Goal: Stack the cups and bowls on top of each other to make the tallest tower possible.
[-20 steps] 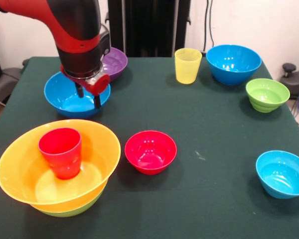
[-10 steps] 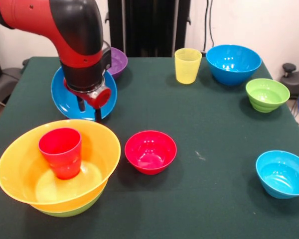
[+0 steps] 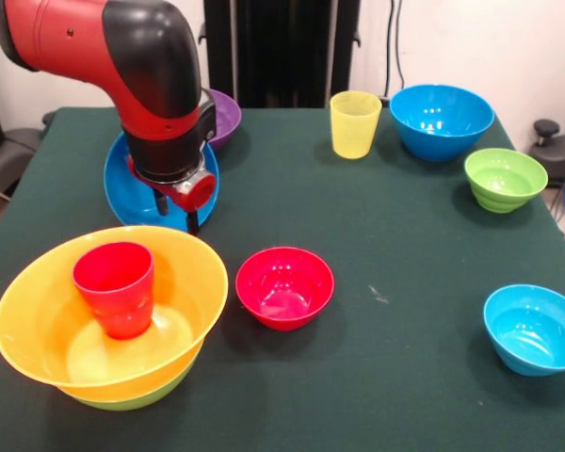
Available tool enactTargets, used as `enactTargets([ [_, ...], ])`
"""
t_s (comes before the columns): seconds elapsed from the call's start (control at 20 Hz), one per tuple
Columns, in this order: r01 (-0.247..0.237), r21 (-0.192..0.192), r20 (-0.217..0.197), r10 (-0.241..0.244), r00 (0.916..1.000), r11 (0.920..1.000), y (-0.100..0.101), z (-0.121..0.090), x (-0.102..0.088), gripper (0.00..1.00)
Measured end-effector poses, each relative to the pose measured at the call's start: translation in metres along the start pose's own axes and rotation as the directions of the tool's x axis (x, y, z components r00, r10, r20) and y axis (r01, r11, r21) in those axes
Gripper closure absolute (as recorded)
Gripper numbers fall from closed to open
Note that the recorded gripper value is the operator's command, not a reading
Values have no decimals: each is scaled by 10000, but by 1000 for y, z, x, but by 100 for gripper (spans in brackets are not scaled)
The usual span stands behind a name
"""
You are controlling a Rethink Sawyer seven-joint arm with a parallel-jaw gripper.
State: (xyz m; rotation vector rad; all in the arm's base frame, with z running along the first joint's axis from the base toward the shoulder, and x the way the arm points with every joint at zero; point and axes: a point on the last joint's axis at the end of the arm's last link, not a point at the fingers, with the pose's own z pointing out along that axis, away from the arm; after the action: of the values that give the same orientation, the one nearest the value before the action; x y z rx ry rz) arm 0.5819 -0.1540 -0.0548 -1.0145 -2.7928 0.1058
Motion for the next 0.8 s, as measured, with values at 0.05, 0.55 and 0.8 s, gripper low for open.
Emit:
enactTargets([
  [0.05,0,-1,3,0,10000,10000,0,0,0,0],
  [0.55,14,302,-342,-3,9994,9995,-3,-22,1,0],
  [0.8,-13,612,-713,56,9974,9981,-8,-44,1,0],
])
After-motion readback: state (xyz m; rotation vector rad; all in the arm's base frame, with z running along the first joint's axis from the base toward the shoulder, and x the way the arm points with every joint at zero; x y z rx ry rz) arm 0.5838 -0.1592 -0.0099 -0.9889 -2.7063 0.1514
